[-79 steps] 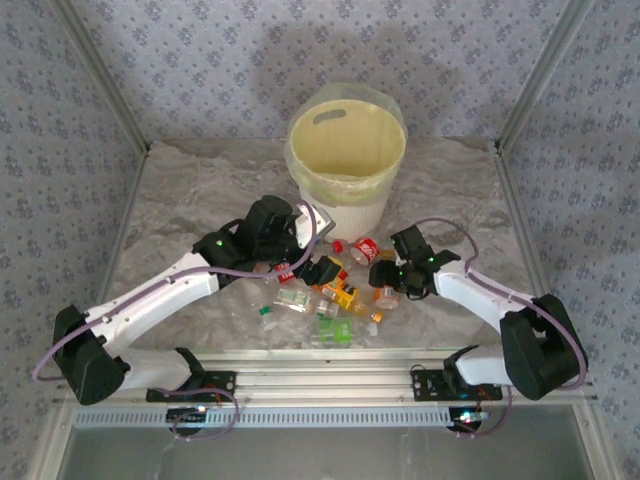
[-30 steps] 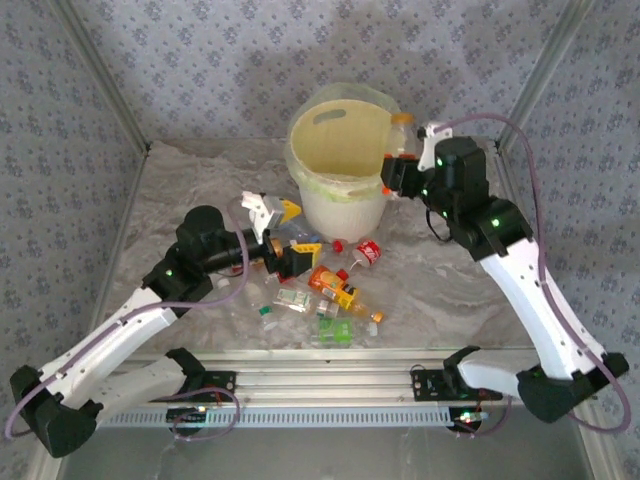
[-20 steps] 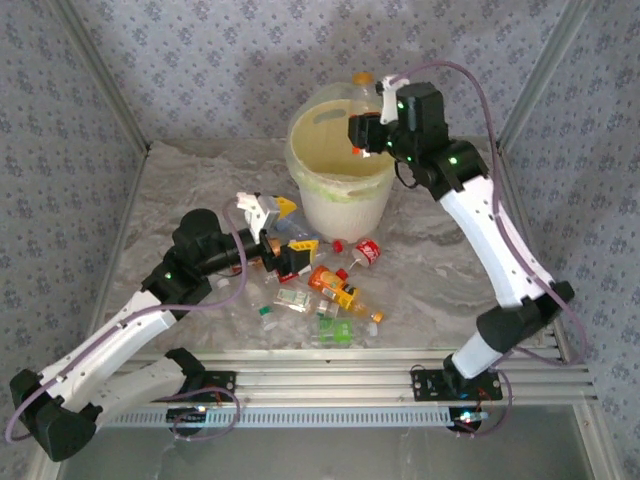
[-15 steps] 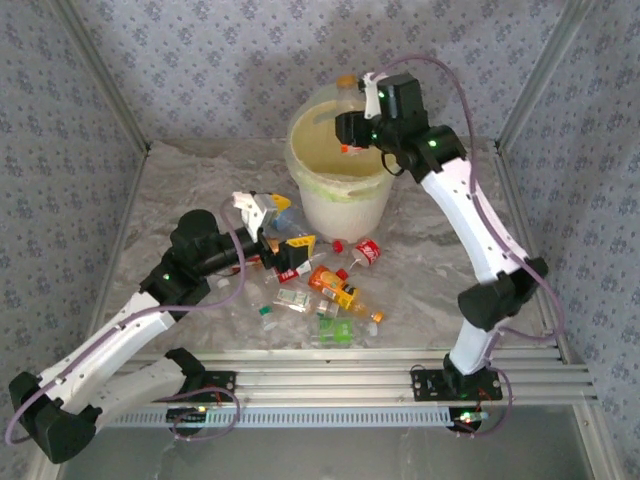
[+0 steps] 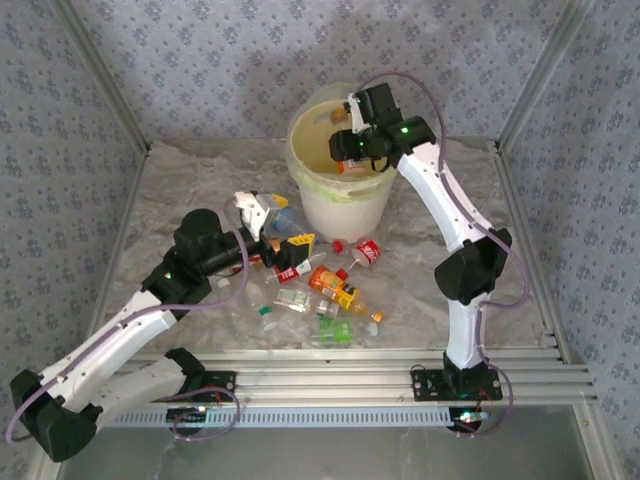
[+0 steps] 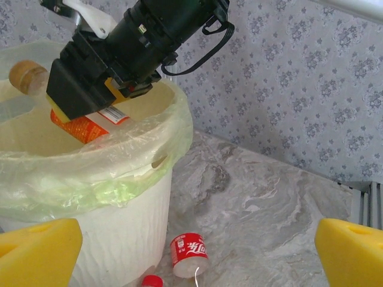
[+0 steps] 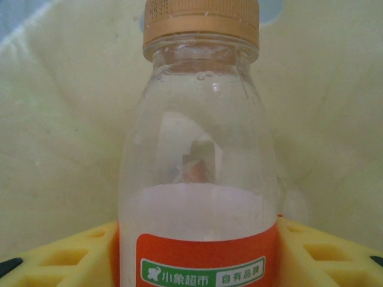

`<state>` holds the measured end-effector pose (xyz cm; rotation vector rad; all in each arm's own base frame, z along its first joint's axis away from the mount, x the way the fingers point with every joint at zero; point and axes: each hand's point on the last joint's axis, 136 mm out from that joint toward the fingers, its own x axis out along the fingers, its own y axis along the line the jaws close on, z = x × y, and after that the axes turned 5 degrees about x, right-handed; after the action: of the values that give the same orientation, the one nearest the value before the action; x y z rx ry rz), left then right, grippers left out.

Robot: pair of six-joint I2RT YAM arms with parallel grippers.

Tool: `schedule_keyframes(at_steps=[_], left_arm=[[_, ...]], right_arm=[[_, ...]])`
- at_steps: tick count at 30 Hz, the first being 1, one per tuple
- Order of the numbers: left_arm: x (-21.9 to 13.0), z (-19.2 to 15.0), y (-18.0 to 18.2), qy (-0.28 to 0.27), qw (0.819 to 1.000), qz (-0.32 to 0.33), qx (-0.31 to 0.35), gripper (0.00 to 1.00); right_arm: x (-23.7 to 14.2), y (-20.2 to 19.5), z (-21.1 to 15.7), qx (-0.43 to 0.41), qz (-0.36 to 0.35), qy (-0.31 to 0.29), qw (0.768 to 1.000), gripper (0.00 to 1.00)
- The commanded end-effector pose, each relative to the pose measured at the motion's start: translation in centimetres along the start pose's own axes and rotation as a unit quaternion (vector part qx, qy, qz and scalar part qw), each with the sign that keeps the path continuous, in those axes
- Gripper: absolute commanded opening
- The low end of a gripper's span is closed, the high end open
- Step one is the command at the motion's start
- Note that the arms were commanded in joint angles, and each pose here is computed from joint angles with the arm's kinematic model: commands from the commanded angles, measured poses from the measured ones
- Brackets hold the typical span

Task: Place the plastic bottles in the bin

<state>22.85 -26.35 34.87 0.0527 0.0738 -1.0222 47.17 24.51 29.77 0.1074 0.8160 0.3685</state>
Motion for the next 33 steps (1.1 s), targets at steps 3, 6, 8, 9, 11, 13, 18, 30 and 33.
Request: schedule_keyframes(at_steps=[3, 6, 8, 9, 11, 13, 18, 30, 33], left_arm=[[0.2, 0.3, 0.3, 0.002, 1.000, 0.004, 0.008, 1.00], [0.3, 0.2, 0.3, 0.004, 1.000, 0.002, 0.007, 1.00], [0.3, 0.1, 0.2, 0.007, 1.000, 0.000, 0.006, 1.00], [0.3, 0.1, 0.2, 0.007, 1.000, 0.000, 0.007, 1.00], [0.4, 0.0, 0.2, 0.011, 1.000, 0.000, 0.007, 1.00], [0.5, -0.3, 0.3, 0.016, 1.000, 0.001, 0.009, 1.00], [0.6, -0.4, 0.2, 0.024, 1.000, -0.003, 0.009, 1.00], [0.5, -0.5, -0.3, 0.032, 0.999, -0.002, 0.018, 1.00], [0.7, -0.7, -0.1, 0.036, 0.999, 0.004, 0.014, 1.00]], right_arm=[[0.8, -0.7, -1.5, 0.014, 0.000, 0.029, 1.000, 0.61], [1.2, -0.9, -1.9, 0.016, 0.000, 0.035, 0.999, 0.63], [1.4, -0.9, -2.1, 0.017, 0.001, 0.037, 0.999, 0.65], [1.4, -0.8, -2.1, 0.017, 0.003, 0.036, 0.999, 0.66], [1.3, -0.6, -2.0, 0.021, 0.011, 0.034, 0.999, 0.69], [1.1, -0.3, -1.6, 0.024, 0.021, 0.029, 0.999, 0.72], [0.1, 0.1, -0.4, 0.025, 0.026, 0.007, 0.999, 0.81], [-6.4, 1.3, 2.2, 0.005, 0.029, -0.078, 0.997, 0.85], [-9.2, 1.6, 2.9, -0.003, 0.035, -0.108, 0.994, 0.85]])
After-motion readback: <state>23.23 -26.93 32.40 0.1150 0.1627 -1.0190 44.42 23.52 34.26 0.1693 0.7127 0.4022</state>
